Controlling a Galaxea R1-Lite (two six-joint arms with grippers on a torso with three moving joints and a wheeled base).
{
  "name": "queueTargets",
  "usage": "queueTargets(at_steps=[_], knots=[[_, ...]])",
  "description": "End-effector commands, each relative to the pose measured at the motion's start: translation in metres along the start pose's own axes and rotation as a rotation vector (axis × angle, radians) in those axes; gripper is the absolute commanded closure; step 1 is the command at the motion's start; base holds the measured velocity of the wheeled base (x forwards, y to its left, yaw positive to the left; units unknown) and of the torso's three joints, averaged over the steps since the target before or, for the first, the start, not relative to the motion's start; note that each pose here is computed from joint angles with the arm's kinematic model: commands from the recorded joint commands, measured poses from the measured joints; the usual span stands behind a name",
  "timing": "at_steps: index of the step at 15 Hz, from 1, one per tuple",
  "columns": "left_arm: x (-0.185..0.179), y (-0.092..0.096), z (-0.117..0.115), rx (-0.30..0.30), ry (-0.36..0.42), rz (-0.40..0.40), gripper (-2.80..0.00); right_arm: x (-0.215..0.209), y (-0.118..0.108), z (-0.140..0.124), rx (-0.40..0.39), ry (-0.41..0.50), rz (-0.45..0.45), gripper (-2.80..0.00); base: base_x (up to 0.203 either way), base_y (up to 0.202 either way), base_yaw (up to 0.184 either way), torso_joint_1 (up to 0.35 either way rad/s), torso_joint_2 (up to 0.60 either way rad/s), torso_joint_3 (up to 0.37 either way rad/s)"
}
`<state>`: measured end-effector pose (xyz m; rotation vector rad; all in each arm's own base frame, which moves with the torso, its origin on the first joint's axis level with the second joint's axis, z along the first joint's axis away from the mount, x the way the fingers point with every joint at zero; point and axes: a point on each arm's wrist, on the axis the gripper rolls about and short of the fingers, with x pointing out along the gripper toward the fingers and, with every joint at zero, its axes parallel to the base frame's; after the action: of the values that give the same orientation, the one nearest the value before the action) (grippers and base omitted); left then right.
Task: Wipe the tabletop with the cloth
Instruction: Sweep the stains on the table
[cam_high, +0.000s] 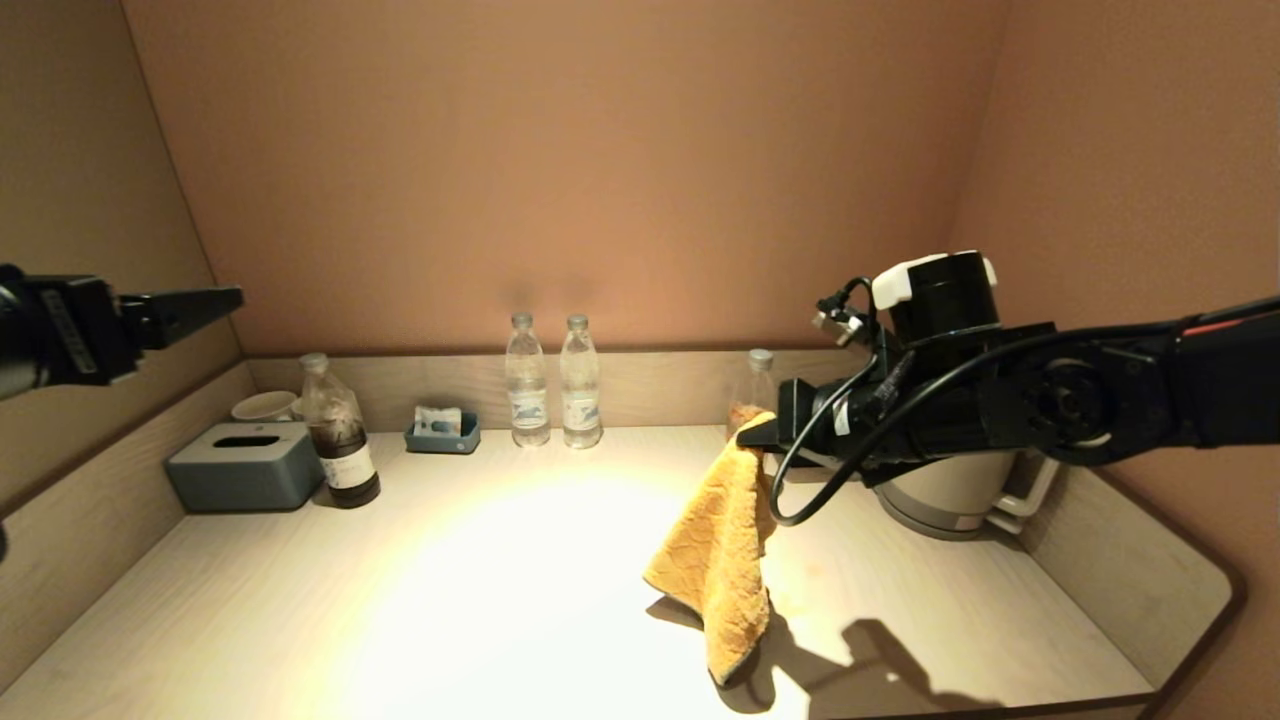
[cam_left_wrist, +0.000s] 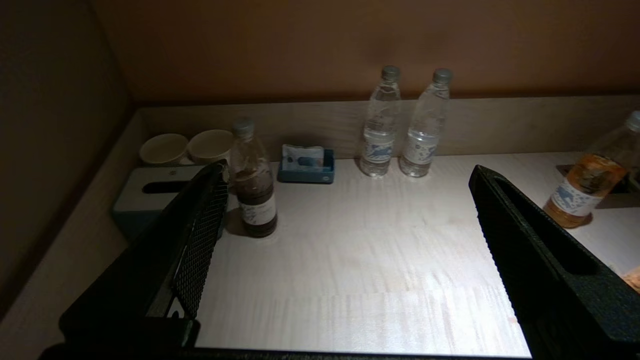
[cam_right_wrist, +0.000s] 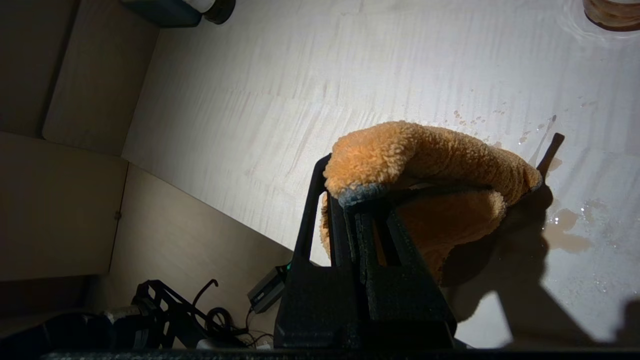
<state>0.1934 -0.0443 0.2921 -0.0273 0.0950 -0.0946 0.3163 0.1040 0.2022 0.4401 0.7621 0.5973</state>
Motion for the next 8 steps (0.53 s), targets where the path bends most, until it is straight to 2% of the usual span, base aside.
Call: queueTargets(at_steps=[1,4,6,8], knots=[[-0.035,0.011,0.014,-0.013,-0.064,0.08,-2.8,-0.002,-0.004,0.001,0.012,-0.004,-0.007,0.0,0.0,0.0,0.0,0.0,0.0,0.0],[-0.083,0.019,0.017,-0.028,-0.12,0.192,-2.8,-0.004,-0.003,0.001,0.018,-0.008,-0.005,0.0,0.0,0.0,0.0,0.0,0.0,0.0],[-0.113,0.023,0.012,-0.036,-0.13,0.229,-2.8,-0.004,-0.003,0.0,0.031,-0.006,-0.006,0.0,0.0,0.0,0.0,0.0,0.0,0.0],[-0.14,0.027,-0.002,-0.046,-0.144,0.244,-2.8,-0.005,-0.002,0.002,0.029,-0.01,-0.002,0.0,0.0,0.0,0.0,0.0,0.0,0.0]])
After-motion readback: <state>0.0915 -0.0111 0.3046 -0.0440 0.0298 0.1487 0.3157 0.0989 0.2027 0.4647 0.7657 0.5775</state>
